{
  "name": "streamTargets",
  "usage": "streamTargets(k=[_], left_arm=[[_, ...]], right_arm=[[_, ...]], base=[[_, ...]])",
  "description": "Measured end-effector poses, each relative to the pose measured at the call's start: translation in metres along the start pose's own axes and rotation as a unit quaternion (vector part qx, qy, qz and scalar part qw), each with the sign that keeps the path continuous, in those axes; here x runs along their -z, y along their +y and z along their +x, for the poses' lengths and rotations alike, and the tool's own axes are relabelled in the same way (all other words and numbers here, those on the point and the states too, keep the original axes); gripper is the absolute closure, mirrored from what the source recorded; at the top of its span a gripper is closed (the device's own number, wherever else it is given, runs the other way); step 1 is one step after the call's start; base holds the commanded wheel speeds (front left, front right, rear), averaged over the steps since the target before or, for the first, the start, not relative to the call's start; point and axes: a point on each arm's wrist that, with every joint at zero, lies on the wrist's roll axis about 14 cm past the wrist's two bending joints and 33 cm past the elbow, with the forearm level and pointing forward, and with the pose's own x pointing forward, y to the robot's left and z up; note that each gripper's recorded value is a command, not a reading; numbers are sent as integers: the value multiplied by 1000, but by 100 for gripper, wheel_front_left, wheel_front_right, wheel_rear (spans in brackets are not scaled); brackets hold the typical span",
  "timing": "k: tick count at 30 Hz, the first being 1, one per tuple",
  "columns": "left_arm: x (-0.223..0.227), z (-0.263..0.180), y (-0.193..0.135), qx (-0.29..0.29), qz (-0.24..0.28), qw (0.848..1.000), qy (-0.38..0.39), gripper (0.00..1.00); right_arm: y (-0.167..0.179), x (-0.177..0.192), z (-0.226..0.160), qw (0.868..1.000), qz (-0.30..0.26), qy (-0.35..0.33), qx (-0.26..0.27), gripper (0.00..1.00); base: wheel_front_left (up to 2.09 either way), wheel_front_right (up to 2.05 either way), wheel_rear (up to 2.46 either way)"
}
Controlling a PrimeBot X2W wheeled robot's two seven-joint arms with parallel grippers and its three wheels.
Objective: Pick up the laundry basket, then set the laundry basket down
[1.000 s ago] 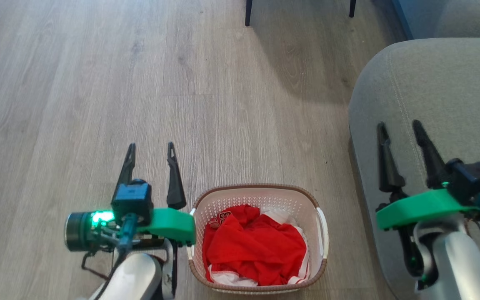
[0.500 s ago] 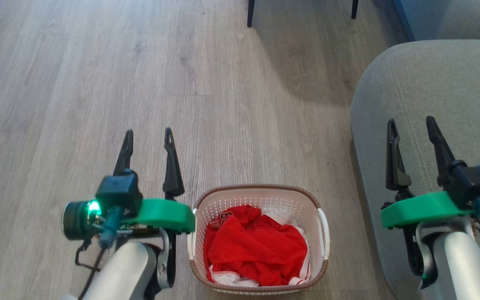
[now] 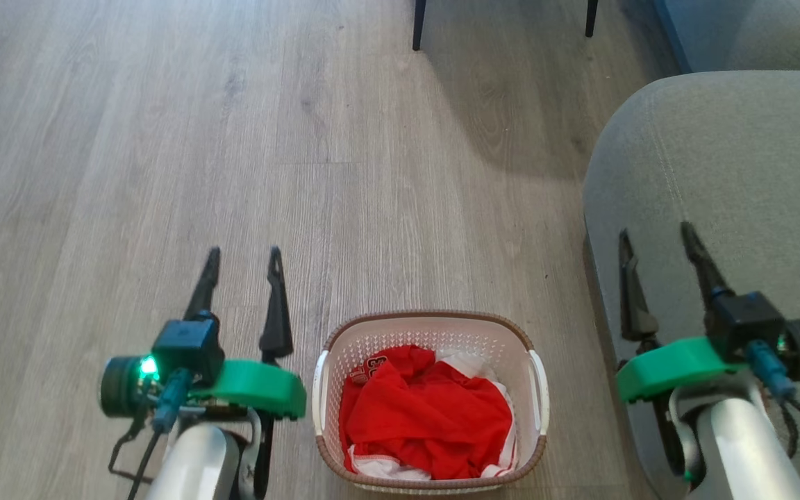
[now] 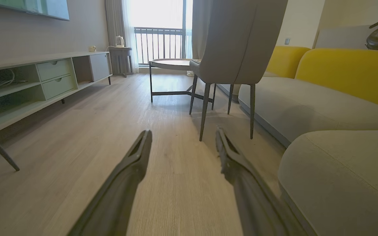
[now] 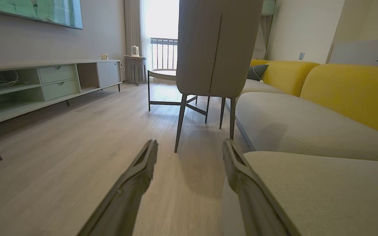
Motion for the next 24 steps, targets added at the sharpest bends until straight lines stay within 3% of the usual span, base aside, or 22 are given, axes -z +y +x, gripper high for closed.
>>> streamTargets(k=[10, 24], left_arm=[[30, -10, -3, 22, -13, 999, 47, 0], [47, -12, 1, 13, -50, 996, 76, 0]], right_arm=[[-5, 31, -11, 998, 19, 50, 12, 0], [-4, 42, -11, 998, 19, 66, 10, 0]], base=[[0, 0, 0], [0, 0, 0]])
